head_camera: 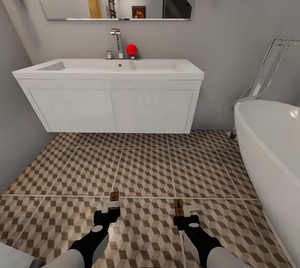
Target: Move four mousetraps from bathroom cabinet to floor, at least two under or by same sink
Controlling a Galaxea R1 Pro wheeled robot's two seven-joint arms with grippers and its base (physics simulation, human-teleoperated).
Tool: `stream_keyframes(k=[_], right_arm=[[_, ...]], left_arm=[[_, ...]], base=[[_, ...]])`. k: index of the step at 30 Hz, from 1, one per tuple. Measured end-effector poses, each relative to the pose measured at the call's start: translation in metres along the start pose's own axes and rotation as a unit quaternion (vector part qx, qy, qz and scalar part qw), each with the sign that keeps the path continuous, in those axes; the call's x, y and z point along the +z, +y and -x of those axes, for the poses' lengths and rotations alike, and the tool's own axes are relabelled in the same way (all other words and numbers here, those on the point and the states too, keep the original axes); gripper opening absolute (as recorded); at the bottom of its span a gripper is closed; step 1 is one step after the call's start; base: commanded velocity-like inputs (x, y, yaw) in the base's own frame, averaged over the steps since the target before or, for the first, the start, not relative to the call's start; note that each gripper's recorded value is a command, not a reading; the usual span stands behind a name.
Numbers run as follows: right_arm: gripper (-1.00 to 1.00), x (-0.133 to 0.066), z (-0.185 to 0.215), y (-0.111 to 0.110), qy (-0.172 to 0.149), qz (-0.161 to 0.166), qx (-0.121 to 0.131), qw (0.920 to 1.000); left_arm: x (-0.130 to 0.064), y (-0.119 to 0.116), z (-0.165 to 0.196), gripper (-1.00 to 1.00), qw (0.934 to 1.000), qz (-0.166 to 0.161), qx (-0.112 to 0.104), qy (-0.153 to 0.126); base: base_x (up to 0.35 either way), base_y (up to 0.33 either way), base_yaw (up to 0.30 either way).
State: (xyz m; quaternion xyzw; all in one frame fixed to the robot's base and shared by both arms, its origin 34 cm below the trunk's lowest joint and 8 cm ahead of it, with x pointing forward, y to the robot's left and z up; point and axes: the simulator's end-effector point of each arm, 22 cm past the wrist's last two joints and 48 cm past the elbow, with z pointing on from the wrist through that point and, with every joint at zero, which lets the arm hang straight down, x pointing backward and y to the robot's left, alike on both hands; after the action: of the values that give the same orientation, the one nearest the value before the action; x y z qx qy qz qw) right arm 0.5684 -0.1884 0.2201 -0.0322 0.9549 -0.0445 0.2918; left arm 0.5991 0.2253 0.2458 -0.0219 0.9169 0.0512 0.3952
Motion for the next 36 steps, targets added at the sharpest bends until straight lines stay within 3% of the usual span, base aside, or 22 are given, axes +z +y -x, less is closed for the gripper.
stream_keyframes(k=[9,16,21,30,36], right_arm=[[-1.0,0.0,0.0,0.0,0.0,0.0,0.0,1.0],[-1.0,0.0,0.0,0.0,0.0,0.0,0.0,1.0],[-1.0,0.0,0.0,0.001,0.0,0.001,0.0,1.0],[-1.0,0.0,0.002,0.002,-0.004,0.002,0.001,1.0],[-1.0,0.0,0.004,0.002,-0.009,0.002,0.001,1.0]], left_arm=[[0.0,0.003,-0.003,-1.0,0.9999,0.007,0.006,0.009],[0.005,0.0,-0.012,-1.0,0.9984,-0.031,0.018,0.044],[0.008,0.009,-0.011,-1.0,0.998,-0.04,0.023,0.043],[0.006,-0.009,-0.011,-1.0,0.9961,-0.074,0.025,0.041],[0.006,-0.011,-0.01,-1.0,0.9957,-0.079,0.025,0.04]], base=[[0.0,0.0,0.0],[0.0,0.0,0.0],[0.0,0.0,0.0],[0.0,0.0,0.0],[0.0,0.0,0.0]])
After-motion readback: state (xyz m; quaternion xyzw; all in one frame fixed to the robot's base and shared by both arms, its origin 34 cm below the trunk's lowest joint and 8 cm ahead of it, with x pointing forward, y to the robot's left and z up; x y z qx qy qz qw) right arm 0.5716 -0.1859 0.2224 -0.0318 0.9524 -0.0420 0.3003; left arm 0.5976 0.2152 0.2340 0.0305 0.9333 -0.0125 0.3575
